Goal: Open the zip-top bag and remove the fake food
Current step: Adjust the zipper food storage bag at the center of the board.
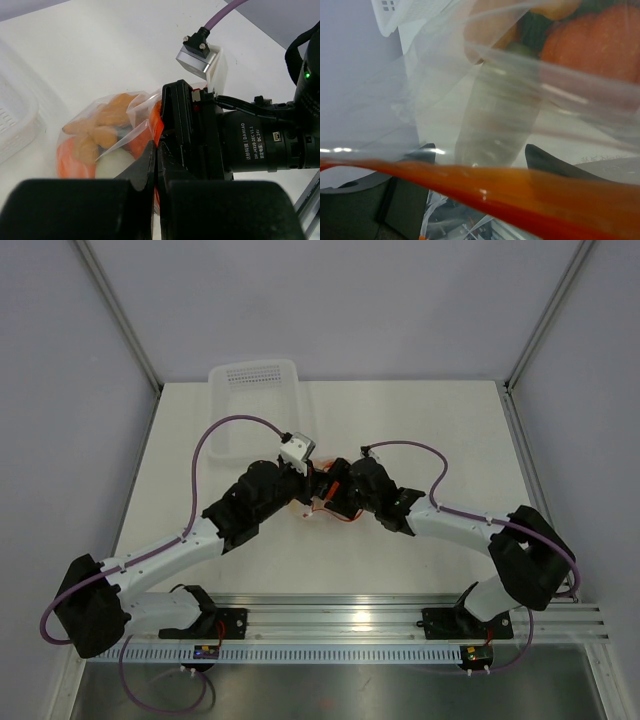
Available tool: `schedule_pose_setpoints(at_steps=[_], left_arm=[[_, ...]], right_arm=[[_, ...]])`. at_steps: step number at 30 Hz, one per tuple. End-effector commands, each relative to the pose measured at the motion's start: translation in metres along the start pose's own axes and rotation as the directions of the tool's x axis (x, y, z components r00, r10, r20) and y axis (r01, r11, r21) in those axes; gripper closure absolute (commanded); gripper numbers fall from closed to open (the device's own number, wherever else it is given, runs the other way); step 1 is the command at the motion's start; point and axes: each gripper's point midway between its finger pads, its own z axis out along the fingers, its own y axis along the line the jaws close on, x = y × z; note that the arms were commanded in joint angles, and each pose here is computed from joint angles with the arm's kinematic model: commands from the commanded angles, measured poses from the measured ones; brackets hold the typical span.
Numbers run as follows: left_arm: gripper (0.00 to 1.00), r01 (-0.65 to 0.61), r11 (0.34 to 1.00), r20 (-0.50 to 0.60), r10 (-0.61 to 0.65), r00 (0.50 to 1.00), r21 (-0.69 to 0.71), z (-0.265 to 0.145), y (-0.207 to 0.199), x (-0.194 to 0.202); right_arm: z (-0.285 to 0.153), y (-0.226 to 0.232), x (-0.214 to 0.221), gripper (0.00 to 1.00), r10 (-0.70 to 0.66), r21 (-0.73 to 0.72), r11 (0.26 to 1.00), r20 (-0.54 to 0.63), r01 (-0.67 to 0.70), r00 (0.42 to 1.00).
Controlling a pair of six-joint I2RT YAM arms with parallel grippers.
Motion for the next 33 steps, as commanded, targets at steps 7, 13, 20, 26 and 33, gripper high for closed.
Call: schedule_pose_setpoints(at_steps=[7,13,20,26,33], left_arm=[[1.00,0.009,1.000,0.068,-0.010,0.998,0.024,0.002,-0.007,-0.020],[1.00,0.003,1.000,0.032,-0.003,0.999,-0.022,0.008,0.001,-0.012],[1.00,-0.002,1.000,0.025,0.002,1.000,-0.027,0.010,0.002,-0.010],[1.00,-0.006,1.000,0.029,0.007,1.000,-0.022,0.010,0.001,-0.012],[1.00,-0.006,1.000,0.044,0.007,0.999,-0.005,0.008,-0.001,-0.015]], right_arm=[[0.006,0.010,0.003,0.21,0.020,-0.031,0.999,-0.035,-0.021,0.999],[-0.048,0.014,-0.036,0.20,-0.083,0.012,0.997,0.159,0.082,0.984],[-0.093,0.022,-0.047,0.24,-0.304,-0.004,0.950,0.211,0.312,0.929],[-0.103,0.037,-0.035,0.24,-0.456,-0.084,0.877,0.163,0.473,0.875],[-0.114,0.080,0.012,0.25,-0.420,-0.431,0.812,0.036,0.393,0.907]])
